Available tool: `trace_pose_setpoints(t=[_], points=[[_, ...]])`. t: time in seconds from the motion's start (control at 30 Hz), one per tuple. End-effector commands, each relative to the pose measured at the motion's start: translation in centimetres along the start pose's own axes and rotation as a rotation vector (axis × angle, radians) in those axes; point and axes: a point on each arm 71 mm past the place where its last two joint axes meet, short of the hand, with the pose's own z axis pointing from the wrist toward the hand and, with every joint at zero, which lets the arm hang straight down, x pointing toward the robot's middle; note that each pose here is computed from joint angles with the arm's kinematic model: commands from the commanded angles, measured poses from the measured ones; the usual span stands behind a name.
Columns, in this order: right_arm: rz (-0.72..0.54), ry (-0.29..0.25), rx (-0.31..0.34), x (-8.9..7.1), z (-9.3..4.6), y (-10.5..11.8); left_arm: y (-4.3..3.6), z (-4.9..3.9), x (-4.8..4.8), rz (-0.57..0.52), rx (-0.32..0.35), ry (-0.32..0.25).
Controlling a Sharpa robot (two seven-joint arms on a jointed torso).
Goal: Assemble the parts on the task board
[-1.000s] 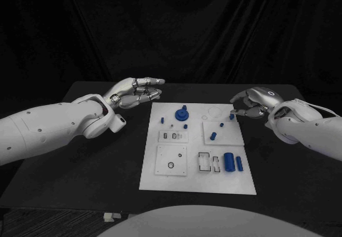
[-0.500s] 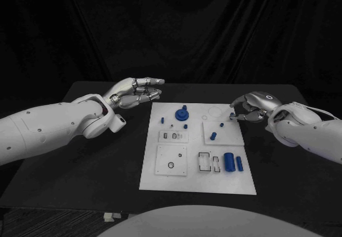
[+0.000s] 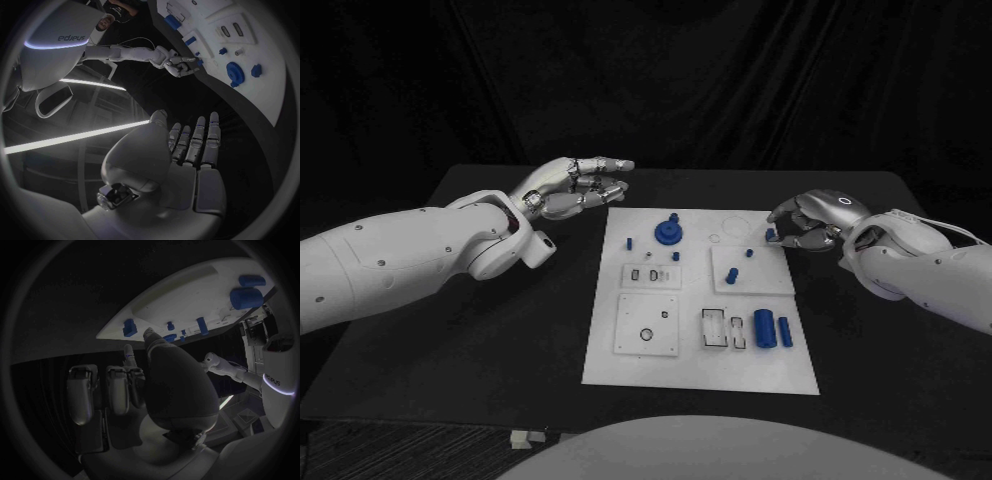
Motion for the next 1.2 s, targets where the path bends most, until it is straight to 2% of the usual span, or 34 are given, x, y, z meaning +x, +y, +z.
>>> trace_pose_setpoints(t=[0.03, 1.2], points=[[-0.006, 0.019, 0.011, 0.31, -0.04, -0.13, -0.28, 0.06, 0.17, -0.011, 0.037, 0.006], [-0.013, 0.071, 0.032, 1.14, 0.79, -0.61, -0.16, -0.08, 0.25, -0.017, 0.033, 0.01]])
